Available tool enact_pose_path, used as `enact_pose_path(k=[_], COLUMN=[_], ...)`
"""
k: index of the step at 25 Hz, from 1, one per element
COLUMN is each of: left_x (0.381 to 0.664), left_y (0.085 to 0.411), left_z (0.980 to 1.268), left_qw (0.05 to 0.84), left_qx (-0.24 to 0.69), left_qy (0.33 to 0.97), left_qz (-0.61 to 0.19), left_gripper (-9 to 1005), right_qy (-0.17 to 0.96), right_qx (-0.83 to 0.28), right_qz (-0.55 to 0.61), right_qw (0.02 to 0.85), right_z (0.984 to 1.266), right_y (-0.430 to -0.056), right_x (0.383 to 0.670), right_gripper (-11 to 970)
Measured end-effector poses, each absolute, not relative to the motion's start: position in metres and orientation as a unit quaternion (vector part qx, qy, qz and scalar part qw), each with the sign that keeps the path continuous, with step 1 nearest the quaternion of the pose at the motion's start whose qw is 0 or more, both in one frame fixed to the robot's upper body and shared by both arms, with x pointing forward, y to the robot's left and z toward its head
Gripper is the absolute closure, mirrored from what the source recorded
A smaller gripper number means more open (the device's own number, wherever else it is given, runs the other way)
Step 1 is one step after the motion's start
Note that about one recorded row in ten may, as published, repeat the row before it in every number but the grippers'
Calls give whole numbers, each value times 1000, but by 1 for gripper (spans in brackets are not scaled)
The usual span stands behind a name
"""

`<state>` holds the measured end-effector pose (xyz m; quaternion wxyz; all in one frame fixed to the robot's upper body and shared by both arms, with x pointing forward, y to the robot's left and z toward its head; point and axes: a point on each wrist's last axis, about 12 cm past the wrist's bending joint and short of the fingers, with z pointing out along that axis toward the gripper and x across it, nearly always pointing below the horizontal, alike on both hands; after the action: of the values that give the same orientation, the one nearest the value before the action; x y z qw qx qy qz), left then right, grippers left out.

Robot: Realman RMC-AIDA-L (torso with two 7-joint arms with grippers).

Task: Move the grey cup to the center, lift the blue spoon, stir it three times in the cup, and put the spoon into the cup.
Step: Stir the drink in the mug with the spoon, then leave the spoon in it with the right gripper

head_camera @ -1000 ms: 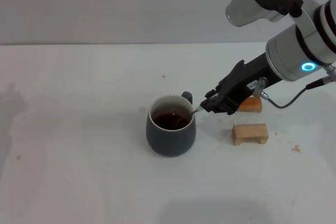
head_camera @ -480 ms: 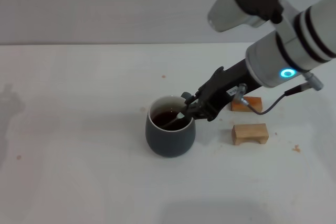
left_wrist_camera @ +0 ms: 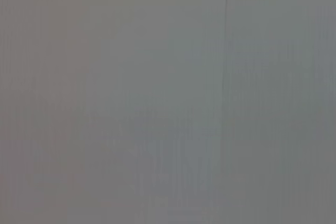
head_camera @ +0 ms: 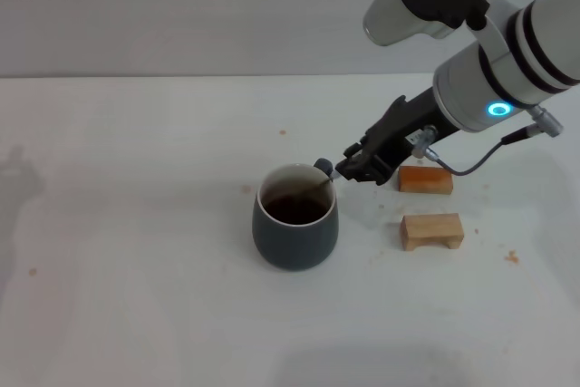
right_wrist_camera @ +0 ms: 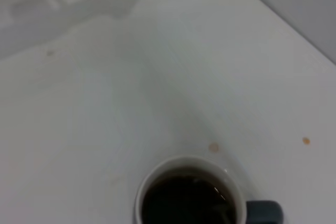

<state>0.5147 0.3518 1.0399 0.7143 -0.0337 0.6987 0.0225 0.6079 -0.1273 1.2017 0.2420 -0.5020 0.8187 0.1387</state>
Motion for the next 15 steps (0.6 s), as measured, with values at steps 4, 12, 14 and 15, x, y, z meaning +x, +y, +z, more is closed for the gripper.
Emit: enact_pose_path(k=[4, 12, 14, 15], left_x=[514, 515, 515, 515], left_y=[352, 351, 351, 352], left_z=[1040, 1040, 1040, 1040], left_qw=[714, 715, 715, 715], left_qx=[-34, -35, -36, -36], left_qy=[699, 698, 698, 698], left_qz=[22, 22, 23, 23], left_gripper=[998, 998, 998, 998], right_qy=[815, 802, 801, 801], right_qx=[-515, -526, -522, -519], right_qz=[141, 154, 154, 152], right_qw=[225, 238, 248, 257], right_z=[1203, 1211, 1211, 1211], right_y=[-129, -120, -119, -117], right_x=[602, 599, 603, 606], right_gripper=[749, 747, 747, 746])
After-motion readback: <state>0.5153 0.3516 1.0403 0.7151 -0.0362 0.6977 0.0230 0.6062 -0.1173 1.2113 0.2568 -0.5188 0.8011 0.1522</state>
